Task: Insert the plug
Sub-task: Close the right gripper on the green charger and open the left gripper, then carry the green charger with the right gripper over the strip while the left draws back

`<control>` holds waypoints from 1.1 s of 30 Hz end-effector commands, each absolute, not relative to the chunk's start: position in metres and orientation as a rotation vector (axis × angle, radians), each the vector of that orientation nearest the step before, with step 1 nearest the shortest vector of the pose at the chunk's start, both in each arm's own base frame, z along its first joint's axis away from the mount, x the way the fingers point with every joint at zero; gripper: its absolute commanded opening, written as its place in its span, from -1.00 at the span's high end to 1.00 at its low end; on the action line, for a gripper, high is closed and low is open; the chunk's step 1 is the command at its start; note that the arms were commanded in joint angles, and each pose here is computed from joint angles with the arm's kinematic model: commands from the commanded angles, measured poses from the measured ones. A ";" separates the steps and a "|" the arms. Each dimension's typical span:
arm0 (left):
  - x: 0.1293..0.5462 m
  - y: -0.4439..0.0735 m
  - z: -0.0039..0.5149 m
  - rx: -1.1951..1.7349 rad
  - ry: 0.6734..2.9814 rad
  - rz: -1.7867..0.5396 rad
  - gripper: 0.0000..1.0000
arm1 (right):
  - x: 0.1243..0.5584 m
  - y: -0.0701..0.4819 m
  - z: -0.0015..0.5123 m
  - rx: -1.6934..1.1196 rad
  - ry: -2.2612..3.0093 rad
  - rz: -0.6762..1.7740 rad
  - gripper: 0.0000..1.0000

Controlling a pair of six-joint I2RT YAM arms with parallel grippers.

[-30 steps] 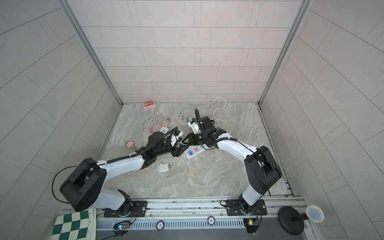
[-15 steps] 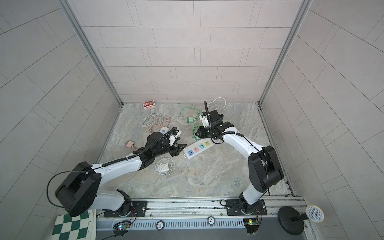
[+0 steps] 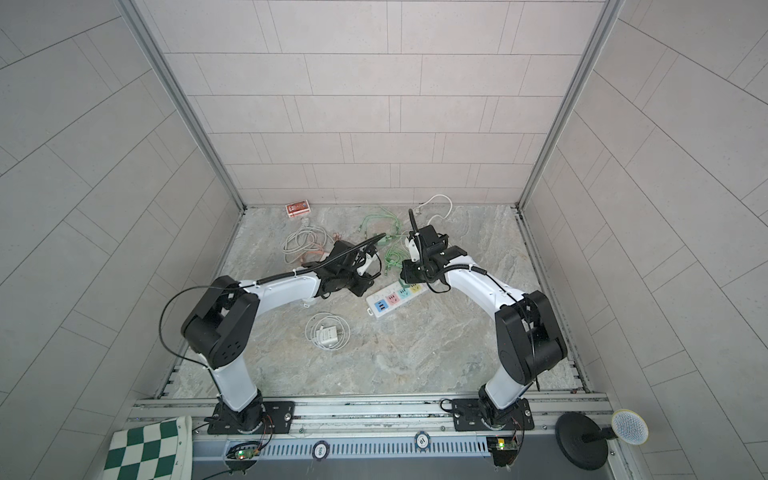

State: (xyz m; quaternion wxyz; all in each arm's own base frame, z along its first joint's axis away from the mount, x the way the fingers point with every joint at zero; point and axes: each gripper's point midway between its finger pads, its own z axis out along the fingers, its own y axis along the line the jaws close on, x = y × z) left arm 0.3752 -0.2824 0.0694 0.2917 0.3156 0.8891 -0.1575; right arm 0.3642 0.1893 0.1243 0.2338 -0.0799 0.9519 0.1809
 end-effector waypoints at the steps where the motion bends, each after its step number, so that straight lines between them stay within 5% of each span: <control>1: 0.365 -0.264 0.049 0.861 2.531 -0.331 0.36 | 0.360 0.180 0.135 -0.205 2.594 0.471 0.84; 13: 0.314 -0.288 0.017 1.085 2.686 -0.310 0.37 | 0.357 0.160 0.139 -0.114 2.575 0.483 0.83; 33: 0.248 -0.379 0.048 1.294 2.569 -0.485 0.35 | 0.309 0.110 0.129 0.020 2.578 0.416 0.80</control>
